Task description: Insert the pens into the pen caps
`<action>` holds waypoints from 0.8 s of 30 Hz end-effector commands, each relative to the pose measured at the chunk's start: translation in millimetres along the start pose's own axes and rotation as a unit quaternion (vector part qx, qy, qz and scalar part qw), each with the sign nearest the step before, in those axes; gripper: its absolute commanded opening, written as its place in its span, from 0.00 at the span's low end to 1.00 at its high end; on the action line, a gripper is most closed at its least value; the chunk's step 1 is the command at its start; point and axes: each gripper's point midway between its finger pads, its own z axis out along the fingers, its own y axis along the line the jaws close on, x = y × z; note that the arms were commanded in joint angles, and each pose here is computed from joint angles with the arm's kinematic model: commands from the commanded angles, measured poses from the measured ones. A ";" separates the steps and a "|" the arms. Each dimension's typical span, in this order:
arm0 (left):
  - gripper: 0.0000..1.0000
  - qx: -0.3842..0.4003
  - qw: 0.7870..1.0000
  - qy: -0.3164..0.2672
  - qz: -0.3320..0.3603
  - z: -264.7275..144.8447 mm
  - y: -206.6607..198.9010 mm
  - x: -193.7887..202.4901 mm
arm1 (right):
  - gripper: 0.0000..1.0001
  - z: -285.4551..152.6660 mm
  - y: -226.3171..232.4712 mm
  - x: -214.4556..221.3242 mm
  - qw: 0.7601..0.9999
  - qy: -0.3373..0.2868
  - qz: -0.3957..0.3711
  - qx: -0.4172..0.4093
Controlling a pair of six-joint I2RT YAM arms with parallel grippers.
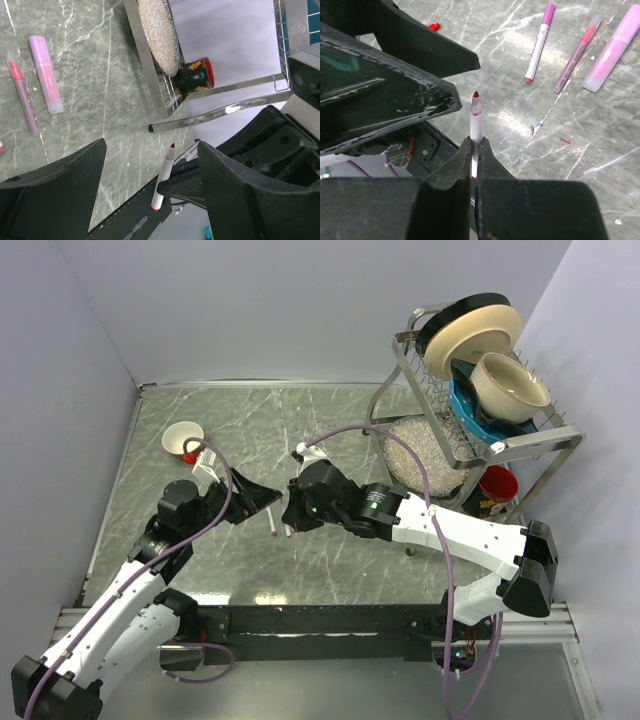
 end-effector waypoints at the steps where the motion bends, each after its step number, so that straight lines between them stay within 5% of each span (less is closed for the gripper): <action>1: 0.77 0.043 0.999 -0.016 0.013 -4.7 -28.7 -11.8 | 0.00 -6.5 17.5 -16.7 0.999 -0.025 0.010 -0.026; 21: 0.33 0.040 0.998 0.053 -0.004 8.5 -18.5 15.3 | 0.00 -3.9 26.3 -27.5 0.999 -0.035 0.019 -0.030; 24: 0.15 0.043 0.998 0.054 -0.005 7.8 -20.6 15.9 | 0.00 -0.8 26.6 -27.8 0.999 -0.032 0.021 -0.026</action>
